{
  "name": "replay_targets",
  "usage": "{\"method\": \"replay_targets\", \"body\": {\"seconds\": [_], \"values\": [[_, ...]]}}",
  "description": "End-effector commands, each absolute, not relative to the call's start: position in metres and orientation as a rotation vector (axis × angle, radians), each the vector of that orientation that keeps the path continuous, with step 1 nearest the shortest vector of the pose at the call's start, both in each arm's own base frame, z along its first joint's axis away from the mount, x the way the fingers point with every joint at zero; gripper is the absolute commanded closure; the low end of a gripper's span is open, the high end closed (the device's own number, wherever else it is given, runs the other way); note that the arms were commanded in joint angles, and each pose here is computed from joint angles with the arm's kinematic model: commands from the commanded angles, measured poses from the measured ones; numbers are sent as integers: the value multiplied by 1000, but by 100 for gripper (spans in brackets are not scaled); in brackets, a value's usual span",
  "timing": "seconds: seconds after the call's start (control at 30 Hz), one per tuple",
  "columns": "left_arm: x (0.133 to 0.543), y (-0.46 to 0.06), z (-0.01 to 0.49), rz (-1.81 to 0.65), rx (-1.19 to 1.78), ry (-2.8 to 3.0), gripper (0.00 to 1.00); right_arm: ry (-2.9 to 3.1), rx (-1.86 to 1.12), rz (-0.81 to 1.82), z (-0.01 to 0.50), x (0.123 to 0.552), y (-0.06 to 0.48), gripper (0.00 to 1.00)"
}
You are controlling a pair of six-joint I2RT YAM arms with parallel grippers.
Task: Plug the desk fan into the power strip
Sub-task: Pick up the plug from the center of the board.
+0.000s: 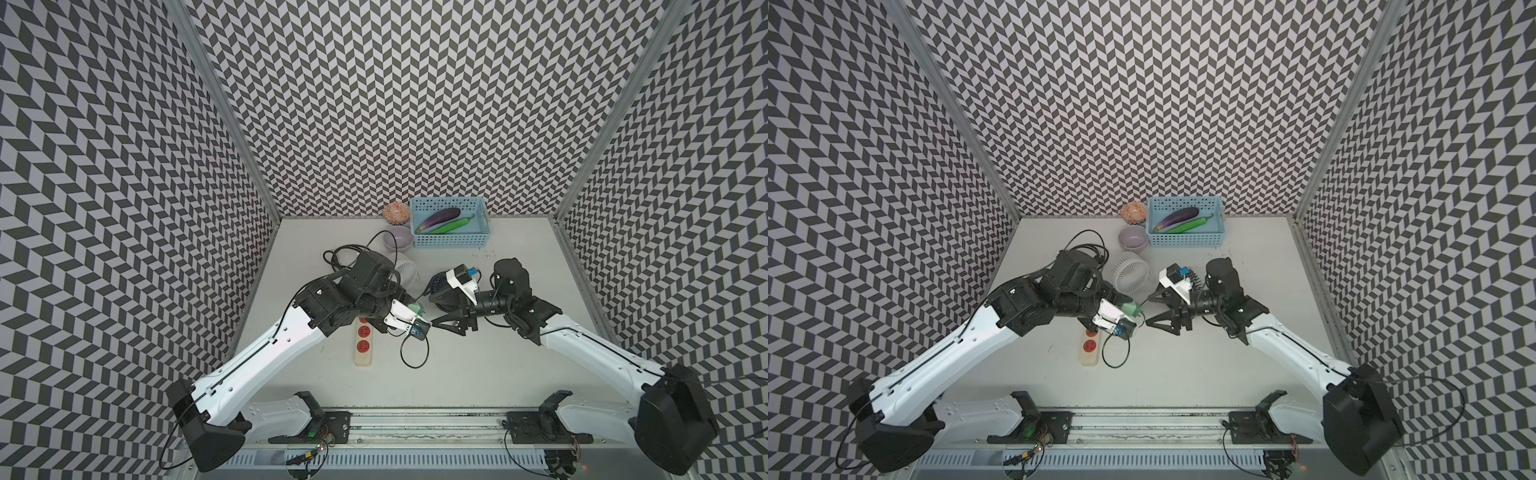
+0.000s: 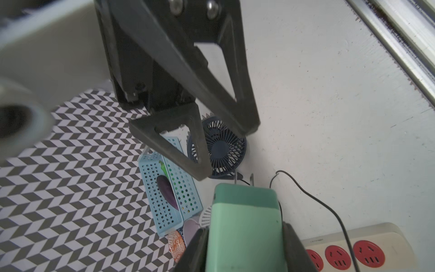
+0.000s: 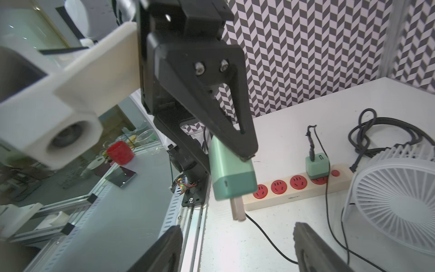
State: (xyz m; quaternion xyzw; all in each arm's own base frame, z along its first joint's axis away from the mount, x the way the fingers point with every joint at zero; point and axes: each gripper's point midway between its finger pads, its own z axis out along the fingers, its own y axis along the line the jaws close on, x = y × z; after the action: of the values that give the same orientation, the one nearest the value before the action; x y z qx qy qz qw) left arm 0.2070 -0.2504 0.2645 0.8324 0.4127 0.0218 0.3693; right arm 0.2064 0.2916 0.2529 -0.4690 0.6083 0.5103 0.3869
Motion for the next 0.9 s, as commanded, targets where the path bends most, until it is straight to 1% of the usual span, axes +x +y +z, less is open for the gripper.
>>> {"method": "replay_targets", "body": {"seconds": [0.0,0.13,0.3,0.53,0.63,0.87], "values": [[209,-229,249,74,2144,1194,100,1537,-1114,1114,258,225,280,17],[217,-209,225,71,2169,1394,100,1571,-1023,945,253,242,264,9],[226,-188,197,54,2196,1616,100,1578,-940,807,253,254,248,1],[237,-163,173,104,2182,1779,100,1561,-878,684,257,262,233,0],[242,-151,162,143,2172,1864,100,1556,-877,673,257,263,233,0],[249,-136,141,147,2147,2053,100,1558,-879,670,257,264,233,0]]}}
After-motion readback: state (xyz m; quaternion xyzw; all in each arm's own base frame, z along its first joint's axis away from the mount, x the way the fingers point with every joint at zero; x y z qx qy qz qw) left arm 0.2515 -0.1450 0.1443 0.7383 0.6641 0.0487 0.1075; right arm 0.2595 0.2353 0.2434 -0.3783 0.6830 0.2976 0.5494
